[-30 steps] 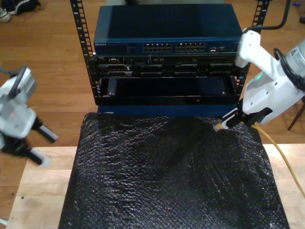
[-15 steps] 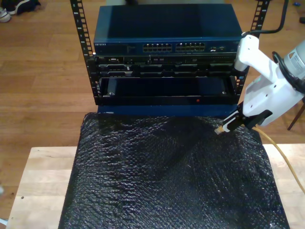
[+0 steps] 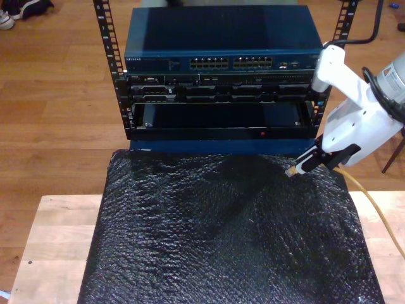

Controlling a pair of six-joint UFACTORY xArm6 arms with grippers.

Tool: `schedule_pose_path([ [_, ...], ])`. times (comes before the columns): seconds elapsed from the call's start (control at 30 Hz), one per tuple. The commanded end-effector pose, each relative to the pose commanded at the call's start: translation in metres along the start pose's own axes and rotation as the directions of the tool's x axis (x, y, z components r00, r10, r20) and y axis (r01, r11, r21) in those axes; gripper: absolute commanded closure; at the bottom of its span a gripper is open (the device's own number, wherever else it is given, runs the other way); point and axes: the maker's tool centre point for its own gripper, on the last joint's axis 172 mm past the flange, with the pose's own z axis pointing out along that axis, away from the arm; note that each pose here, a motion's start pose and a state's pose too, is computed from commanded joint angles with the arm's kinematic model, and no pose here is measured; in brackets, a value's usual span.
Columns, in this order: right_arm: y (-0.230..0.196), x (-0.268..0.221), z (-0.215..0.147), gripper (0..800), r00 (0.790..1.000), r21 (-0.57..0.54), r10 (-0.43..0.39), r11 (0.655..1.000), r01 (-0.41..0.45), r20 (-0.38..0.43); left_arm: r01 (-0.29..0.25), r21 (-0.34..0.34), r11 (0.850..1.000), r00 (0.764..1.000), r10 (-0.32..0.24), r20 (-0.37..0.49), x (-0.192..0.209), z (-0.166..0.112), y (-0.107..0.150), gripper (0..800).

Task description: Grab the cable and plug it in

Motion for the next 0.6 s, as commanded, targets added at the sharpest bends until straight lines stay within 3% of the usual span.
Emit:
schedule_pose_path([
  [0.33,-0.004,-0.007,0.008,800,1.0,0.016,0.012,1.0,-0.012,0.008,0.029,-0.003,1.0,1.0,-0.029,0.0,-0.028,0.059,0.014,2],
  [0.6,-0.007,-0.013,0.012,800,1.0,0.026,0.018,0.999,-0.019,0.014,0.006,0.013,1.0,1.0,-0.006,-0.004,-0.028,0.078,0.014,2],
])
